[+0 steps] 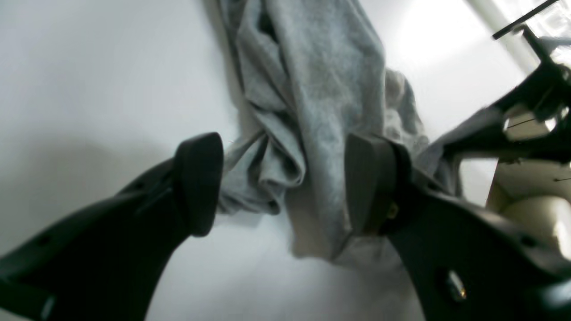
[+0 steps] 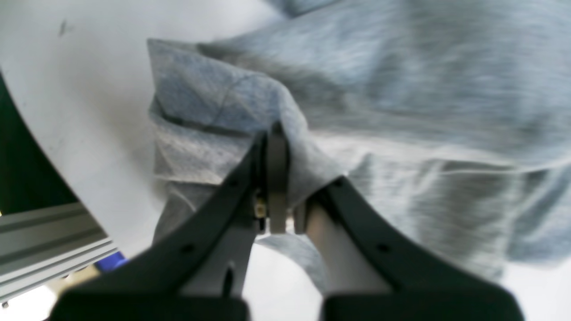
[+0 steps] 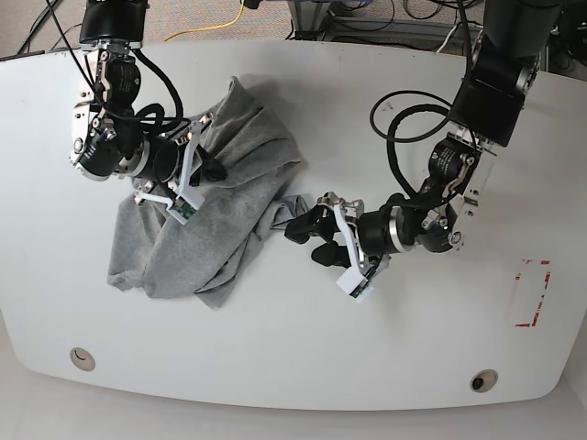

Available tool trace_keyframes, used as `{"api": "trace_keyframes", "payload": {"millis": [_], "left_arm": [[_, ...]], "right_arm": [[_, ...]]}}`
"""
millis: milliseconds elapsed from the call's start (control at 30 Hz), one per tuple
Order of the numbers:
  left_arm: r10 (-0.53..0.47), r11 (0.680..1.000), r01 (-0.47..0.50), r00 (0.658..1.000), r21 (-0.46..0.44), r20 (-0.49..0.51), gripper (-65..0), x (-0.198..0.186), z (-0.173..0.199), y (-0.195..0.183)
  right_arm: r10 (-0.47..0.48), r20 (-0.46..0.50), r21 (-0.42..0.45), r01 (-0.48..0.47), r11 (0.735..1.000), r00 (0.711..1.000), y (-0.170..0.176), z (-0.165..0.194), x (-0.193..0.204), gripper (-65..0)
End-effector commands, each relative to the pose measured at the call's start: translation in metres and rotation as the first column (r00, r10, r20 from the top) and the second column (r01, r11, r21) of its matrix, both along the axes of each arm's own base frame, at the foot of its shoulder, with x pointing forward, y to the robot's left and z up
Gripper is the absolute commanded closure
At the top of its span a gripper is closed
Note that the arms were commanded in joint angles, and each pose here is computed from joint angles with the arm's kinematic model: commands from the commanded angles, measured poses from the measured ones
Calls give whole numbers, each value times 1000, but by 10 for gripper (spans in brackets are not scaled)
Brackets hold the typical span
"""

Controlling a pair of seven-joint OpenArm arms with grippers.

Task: Layout the t-shirt on the table in an organized manner, then fold the t-shirt properly
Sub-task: 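Pull the shirt edge with the left gripper away from the right gripper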

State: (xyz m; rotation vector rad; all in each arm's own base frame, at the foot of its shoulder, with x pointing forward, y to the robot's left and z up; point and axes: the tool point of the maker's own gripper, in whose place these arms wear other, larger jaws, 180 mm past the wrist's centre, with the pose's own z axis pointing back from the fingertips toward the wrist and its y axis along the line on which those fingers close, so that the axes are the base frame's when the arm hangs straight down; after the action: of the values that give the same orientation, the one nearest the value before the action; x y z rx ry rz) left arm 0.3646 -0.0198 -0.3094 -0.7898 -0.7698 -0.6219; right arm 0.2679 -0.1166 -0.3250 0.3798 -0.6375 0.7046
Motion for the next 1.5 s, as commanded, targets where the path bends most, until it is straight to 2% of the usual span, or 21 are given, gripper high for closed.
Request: {"api": "trace_keyframes", "payload": {"millis": [0, 133, 233, 500, 633, 1033, 1200, 1367, 1400, 1467], "left_arm": [[-13, 999, 14, 999, -29, 46, -403, 2, 18, -1], [-16, 1000, 16, 999, -9, 43, -403, 1, 12, 5], [-42, 999, 42, 998, 7, 45, -403, -4, 5, 6], [-82, 989, 73, 995, 126, 61, -404, -5, -23, 4], [-117, 979, 104, 991, 176, 65, -404, -7, -37, -5], [-183, 943, 170, 983, 287, 18, -404, -15, -80, -32], [-191, 935, 170, 981, 311, 39, -403, -9, -86, -42], [-190, 929, 177, 982, 325, 9, -400, -13, -100, -47], [-189, 928, 175, 982, 329, 9, -389, -13, -100, -47], [-187, 926, 170, 982, 338, 16, -326, -11, -100, -47]], "right_arm": [[0, 62, -8, 0, 1000, 998, -7, 17, 12, 0], [-3, 80, -18, 4, 1000, 997, -11, 22, 17, 0], [-35, 95, -39, 39, 998, 995, -28, 27, 21, 0], [-86, 140, 11, 85, 996, 986, -43, 46, 30, 0], [-88, 149, -11, 91, 996, 985, -53, 50, 31, 0], [-84, 149, 1, 85, 996, 985, -53, 52, 30, 0], [-83, 151, 1, 84, 996, 985, -53, 52, 30, 0], [-85, 151, 1, 86, 996, 985, -53, 52, 30, 0], [-85, 151, 1, 86, 996, 985, -53, 52, 30, 0], [-85, 151, 1, 86, 996, 985, -53, 52, 30, 0]]}}
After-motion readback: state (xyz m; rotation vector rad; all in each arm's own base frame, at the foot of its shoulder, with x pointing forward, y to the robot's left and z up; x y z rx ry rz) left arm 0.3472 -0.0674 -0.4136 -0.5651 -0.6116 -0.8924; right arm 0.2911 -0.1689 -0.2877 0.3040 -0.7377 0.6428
